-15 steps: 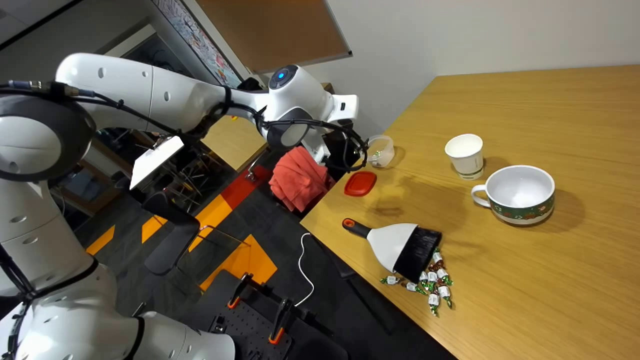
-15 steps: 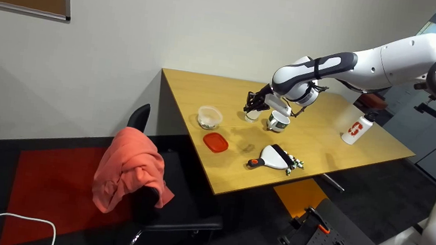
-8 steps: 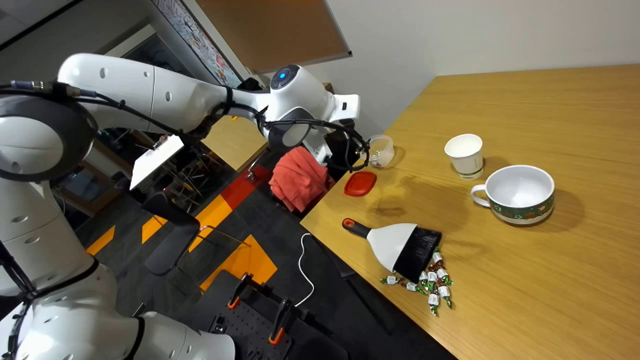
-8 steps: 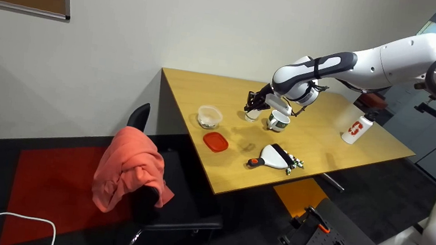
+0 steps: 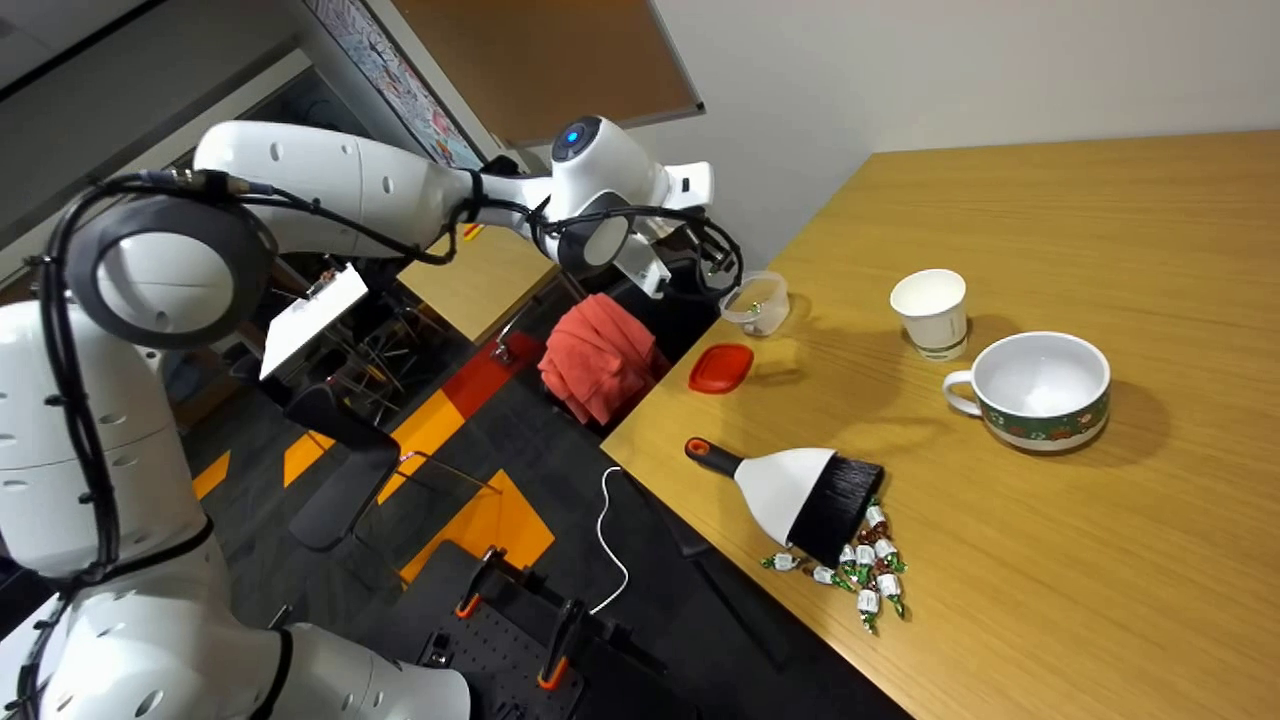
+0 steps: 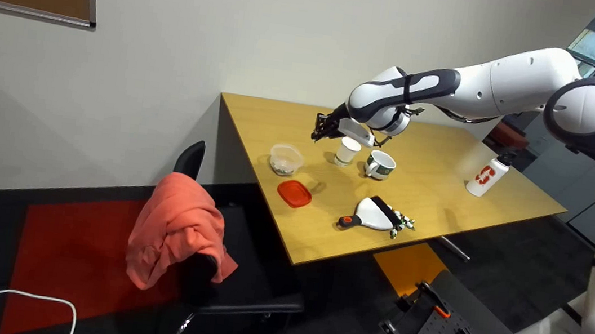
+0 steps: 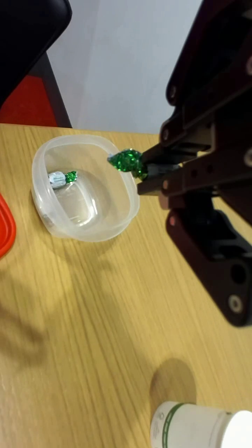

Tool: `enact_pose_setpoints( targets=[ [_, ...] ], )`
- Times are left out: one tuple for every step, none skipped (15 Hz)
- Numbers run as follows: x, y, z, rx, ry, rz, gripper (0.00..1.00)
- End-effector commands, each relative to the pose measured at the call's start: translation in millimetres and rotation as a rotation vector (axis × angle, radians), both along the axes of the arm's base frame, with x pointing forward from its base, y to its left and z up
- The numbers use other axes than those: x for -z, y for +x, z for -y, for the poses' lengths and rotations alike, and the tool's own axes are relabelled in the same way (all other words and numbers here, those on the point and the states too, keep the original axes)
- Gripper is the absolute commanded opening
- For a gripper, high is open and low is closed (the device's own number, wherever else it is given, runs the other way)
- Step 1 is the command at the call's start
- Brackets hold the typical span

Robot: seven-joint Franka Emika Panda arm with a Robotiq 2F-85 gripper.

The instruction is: Put two candies in the bowl and close it

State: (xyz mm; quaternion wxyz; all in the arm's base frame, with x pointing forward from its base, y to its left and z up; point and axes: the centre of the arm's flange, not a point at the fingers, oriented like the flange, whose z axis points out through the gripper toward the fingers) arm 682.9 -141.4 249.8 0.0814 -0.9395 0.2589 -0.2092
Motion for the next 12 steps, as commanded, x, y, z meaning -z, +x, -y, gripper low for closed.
enact_pose_setpoints(
  targets=[
    [27.3, 48.2, -4.7, -0.002, -0.023, -0.019, 0.03],
    [36.3, 53.4, -7.2, -0.003, -0.03, -0.026, 0.03],
    [44.3, 58.5, -8.1, -0.008, -0.037, -0.029, 0.03],
    [52.9, 61.8, -9.2, -0.013, -0.04, -0.031, 0.03],
    [60.0, 64.6, -9.7, -0.018, -0.044, -0.03, 0.03],
    [66.5, 67.6, -10.2, -0.023, -0.04, -0.032, 0.03],
    [71.7, 70.2, -11.2, -0.031, -0.034, -0.035, 0.03],
    [75.9, 71.9, -12.7, -0.038, -0.036, -0.037, 0.03],
    [78.0, 72.0, -14.6, -0.044, -0.036, -0.033, 0.39],
    [79.4, 73.5, -15.4, -0.048, -0.035, -0.031, 0.4],
    [79.2, 74.1, -16.6, -0.052, -0.032, -0.025, 0.46],
    [78.8, 75.3, -17.6, -0.056, -0.029, -0.023, 0.53]
  ],
)
